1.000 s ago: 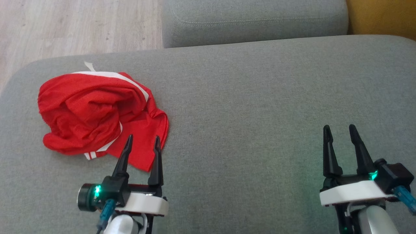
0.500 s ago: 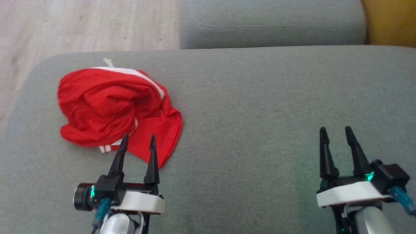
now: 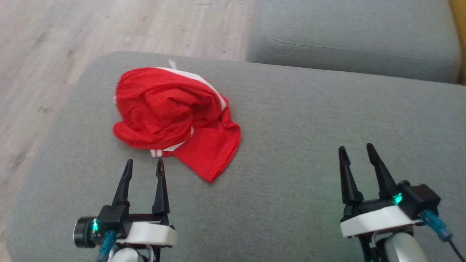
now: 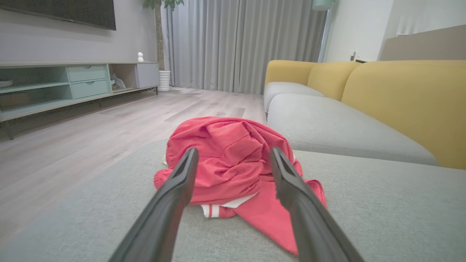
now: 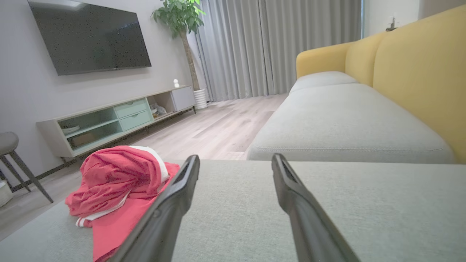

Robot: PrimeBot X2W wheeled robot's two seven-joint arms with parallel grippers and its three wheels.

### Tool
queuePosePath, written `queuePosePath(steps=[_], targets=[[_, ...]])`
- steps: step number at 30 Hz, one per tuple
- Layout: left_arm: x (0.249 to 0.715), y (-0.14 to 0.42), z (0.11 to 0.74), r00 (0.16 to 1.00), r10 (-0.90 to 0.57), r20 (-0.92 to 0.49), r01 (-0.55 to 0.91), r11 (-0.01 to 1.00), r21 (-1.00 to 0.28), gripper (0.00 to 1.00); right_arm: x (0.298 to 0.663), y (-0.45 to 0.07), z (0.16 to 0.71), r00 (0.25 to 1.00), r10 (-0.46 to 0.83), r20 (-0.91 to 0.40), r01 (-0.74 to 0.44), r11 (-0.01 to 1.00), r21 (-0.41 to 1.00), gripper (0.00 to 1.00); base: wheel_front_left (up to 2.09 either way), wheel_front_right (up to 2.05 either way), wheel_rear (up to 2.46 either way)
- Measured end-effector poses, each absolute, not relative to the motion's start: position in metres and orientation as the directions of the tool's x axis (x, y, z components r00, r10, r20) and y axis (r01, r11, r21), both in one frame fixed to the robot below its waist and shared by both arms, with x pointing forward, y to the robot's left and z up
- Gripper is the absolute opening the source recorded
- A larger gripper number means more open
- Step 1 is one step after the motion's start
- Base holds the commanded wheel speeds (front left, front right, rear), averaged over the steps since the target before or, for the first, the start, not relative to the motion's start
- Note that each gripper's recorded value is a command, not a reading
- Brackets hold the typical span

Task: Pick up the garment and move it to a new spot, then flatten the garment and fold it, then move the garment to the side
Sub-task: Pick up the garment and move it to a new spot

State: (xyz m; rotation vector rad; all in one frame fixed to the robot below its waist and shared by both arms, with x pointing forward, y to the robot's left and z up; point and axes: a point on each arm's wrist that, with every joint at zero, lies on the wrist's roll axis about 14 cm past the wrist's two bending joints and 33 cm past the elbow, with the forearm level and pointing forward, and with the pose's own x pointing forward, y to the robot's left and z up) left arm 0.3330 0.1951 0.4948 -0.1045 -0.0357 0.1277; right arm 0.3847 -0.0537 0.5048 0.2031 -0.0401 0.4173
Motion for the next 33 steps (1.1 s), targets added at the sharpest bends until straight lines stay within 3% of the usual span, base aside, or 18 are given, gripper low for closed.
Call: queuePosePath(steps=[12,24,33], targets=[[0.306,0.23,0.497,0.967,0.251,0.037,-0.246,0.963,-0.105,1.0,0.375,-0.005,0.502,0.845,0.53,0.071,-0.533,0.825,0.186,1.0,0.0,0.0,0.0],[0.3,0.24,0.498,0.957,0.286,0.041,-0.28,0.954,-0.104,1.0,0.375,0.006,0.5,0.826,0.56,0.064,-0.561,0.806,0.19,1.0,0.0,0.0,0.0],[0.344,0.236,0.505,0.991,0.128,0.047,-0.13,0.99,0.045,1.0,0.385,-0.009,0.483,0.854,0.52,0.026,-0.514,0.834,0.202,1.0,0.0,0.0,0.0]])
